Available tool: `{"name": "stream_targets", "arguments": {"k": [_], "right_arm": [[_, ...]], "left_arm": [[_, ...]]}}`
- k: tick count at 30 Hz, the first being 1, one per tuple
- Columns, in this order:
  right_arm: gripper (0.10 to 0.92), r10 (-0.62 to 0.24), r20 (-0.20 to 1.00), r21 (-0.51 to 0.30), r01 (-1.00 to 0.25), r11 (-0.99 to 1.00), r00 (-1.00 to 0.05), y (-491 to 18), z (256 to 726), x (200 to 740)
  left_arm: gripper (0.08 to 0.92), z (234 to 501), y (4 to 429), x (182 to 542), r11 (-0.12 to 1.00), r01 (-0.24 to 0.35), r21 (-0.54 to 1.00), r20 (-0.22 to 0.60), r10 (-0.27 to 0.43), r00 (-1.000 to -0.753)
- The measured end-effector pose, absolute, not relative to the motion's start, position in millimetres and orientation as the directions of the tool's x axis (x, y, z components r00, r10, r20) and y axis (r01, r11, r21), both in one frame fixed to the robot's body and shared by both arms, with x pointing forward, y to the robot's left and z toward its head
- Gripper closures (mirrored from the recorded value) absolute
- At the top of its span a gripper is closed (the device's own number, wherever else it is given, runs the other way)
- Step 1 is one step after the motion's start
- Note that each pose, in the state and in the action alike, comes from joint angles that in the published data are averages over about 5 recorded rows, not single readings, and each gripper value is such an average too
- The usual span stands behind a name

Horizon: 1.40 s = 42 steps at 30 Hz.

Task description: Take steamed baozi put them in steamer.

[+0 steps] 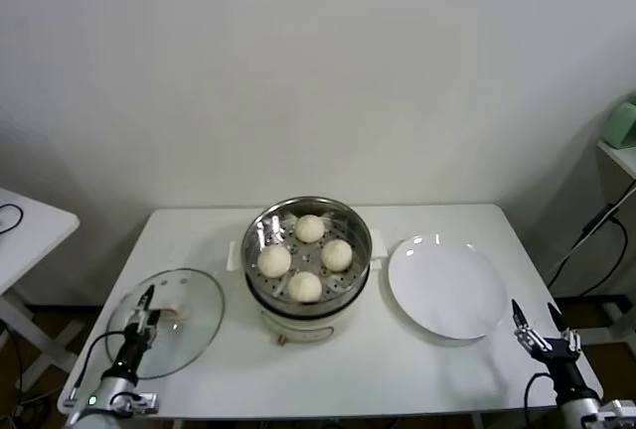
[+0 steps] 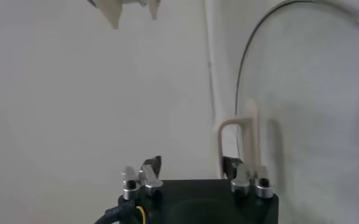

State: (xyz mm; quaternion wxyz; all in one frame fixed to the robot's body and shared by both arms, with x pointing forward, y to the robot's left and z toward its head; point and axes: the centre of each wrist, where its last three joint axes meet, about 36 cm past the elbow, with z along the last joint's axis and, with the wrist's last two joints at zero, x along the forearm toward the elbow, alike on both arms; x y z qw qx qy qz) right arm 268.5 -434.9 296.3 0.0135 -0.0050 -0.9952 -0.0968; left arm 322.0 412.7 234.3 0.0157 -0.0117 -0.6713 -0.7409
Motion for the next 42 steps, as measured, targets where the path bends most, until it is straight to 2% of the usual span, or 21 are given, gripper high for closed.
{"name": "stream_targets", "arguments": {"k": [8, 18, 29, 42], "right_arm": [[0.2, 0.017, 0.028, 0.196, 0.022, 0.98, -0.999, -434, 294, 267], [0.2, 0.023, 0.026, 0.193, 0.027, 0.981, -0.999, -433, 292, 268], [0.2, 0.012, 0.033, 0.187, 0.018, 0.982, -0.999, -433, 292, 268], [0.2, -0.02, 0.1, 0.149, -0.004, 0.989, -0.995, -434, 283, 262]], "left_arm": [[0.589, 230, 411, 322, -0.099, 0.051, 0.994, 0.051, -0.004, -0.999], [0.852, 235, 411, 324, -0.098, 0.034, 0.995, 0.034, -0.004, -0.999], [0.866, 267, 414, 324, -0.093, 0.002, 0.996, 0.001, -0.005, -1.0], [0.866, 355, 399, 335, -0.033, -0.049, 0.998, -0.051, -0.058, -0.997]]}}
